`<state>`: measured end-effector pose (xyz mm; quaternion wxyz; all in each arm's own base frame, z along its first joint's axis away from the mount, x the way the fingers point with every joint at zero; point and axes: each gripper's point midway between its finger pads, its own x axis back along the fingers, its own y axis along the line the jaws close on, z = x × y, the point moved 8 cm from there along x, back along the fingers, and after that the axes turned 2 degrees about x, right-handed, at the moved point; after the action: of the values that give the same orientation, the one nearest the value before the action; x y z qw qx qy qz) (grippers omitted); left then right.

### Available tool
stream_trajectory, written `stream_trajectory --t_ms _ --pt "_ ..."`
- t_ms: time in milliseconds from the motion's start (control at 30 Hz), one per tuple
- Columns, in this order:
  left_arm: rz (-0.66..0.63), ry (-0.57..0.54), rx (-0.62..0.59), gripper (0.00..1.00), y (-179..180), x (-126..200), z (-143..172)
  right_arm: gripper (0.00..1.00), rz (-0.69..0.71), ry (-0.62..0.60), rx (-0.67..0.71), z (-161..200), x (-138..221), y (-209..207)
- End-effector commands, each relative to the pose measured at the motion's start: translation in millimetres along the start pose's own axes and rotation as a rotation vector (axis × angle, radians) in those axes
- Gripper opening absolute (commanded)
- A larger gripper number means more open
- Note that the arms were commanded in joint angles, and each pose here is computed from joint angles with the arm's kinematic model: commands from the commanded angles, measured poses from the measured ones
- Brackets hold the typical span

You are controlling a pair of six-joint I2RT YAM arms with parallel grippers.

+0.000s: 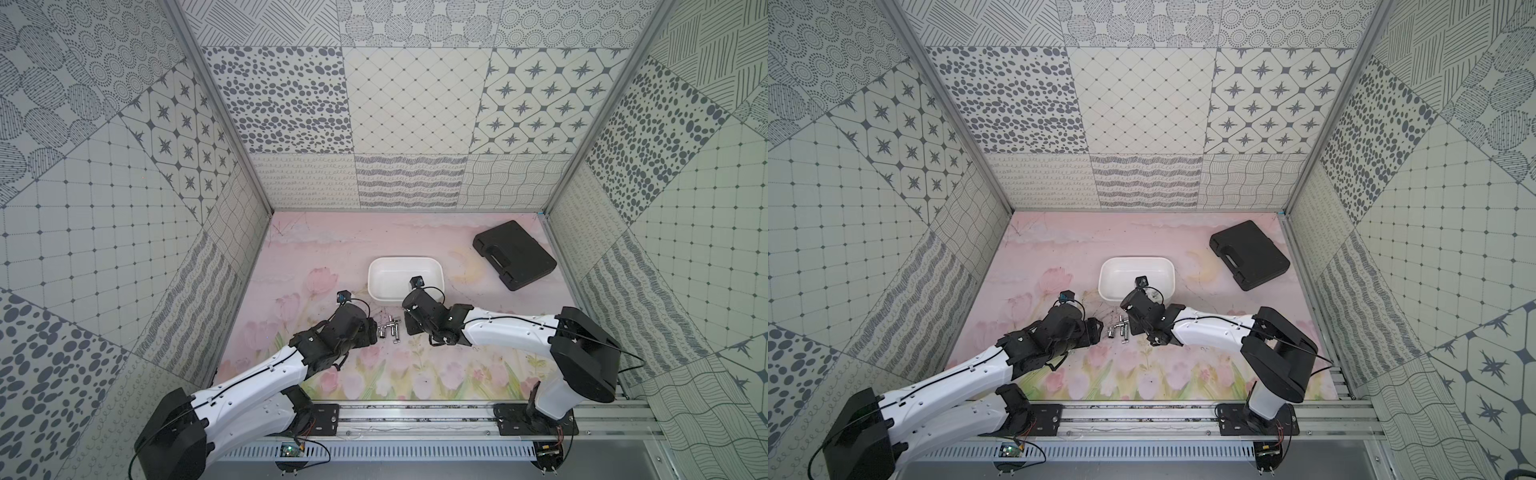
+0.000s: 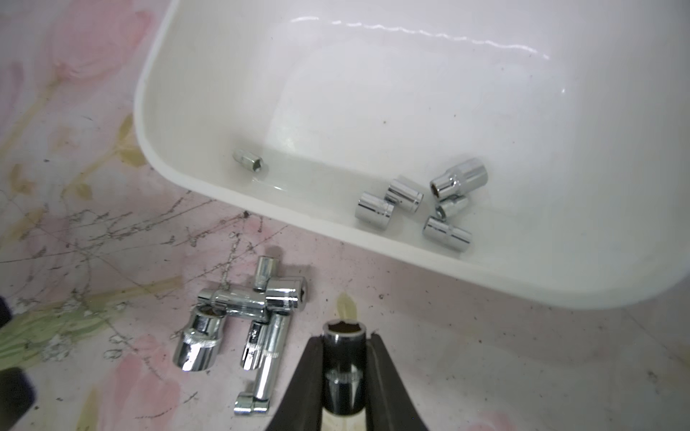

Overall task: Put the socket on the desktop into the storage box
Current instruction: Pick up the socket head from the center of the board, then place the socket head in the storage box.

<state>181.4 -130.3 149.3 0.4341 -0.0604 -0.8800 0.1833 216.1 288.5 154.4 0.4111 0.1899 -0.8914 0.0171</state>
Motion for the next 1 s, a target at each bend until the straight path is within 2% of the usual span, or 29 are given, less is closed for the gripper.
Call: stream_trajectory --t_ms 0,133,300,600,767,967 --pt "0.022 -0.004 0.007 0.79 -4 3 -3 0.16 0.002 -0.111 0.029 -32 19 3" --pt "0.028 -0.007 0.009 0.79 -5 5 -4 0.17 0.0 -0.116 0.023 -58 8 -2" --pt "0.028 -0.004 0.009 0.79 -4 4 -3 0.18 0.038 -0.085 0.036 -83 -30 -11" --pt "0.028 0.001 0.009 0.79 -5 3 -3 0.19 0.063 0.018 0.0 -82 -84 -26" --pt "0.029 0.003 0.007 0.8 -5 3 -3 0.26 0.066 0.026 -0.004 -80 -85 -28" --pt "0.034 0.012 0.008 0.8 -6 2 -2 0.39 0.04 -0.006 -0.01 -90 -58 -28"
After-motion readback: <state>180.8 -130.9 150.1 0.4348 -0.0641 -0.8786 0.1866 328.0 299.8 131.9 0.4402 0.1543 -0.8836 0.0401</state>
